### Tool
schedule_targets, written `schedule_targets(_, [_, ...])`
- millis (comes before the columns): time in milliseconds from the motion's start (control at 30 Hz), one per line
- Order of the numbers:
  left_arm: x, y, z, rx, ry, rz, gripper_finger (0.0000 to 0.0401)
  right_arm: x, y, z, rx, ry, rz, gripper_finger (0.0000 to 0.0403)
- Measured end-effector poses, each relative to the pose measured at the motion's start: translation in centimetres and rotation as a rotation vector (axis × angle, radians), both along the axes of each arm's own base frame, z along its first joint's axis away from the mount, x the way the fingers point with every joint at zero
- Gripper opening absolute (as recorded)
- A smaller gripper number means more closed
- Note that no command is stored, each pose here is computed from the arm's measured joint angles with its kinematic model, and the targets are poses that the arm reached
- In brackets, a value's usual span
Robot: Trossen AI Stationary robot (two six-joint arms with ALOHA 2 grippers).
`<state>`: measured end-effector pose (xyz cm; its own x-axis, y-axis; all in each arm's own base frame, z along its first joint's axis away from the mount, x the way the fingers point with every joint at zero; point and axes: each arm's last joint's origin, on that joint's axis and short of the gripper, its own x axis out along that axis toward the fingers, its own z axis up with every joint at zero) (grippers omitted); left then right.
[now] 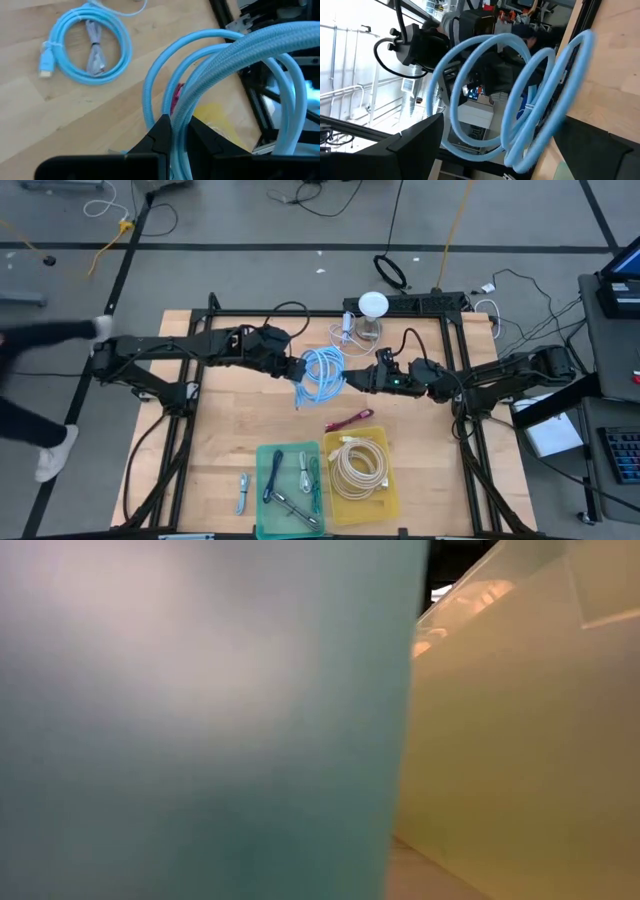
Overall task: Pick & Place USB Port
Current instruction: Put the left light blue hdmi cable into the yellow bin
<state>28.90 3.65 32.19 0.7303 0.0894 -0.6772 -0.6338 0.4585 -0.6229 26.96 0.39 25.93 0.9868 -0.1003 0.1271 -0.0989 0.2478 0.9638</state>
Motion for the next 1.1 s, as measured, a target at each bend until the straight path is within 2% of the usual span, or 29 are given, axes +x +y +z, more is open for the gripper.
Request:
schedule_targets(200, [1.3,0.1,-0.4,-0.012,-0.041,-0.018,0.0033,0.3,0.0,-0.3,0.013,-0.005,0.002,0.0357])
schedule_targets(467, [2.5,0.1,-2.9,-0.086,0.062,-0.035,0.0033,0.2,0.3,0.0,0.027,-0.035,0.013,0.0357])
schedule_targets(667, [2.4,0.2,-3.2,-0.124,0.110,-0.020,0.0033,0.2,0.4,0.0,0.035,-0.032,0.017,0.0357])
schedule_targets(900, [2.0,0.5,-0.4,-0.057,0.296,-0.017,0.0033,0.3,0.4,-1.0,0.064,0.063,0.020,0.0357])
schedule_targets(1100, [3.3,0.9,2.1,0.014,0.351,-0.057,0.0033,0.3,0.4,-0.9,0.064,0.057,0.020,0.0357])
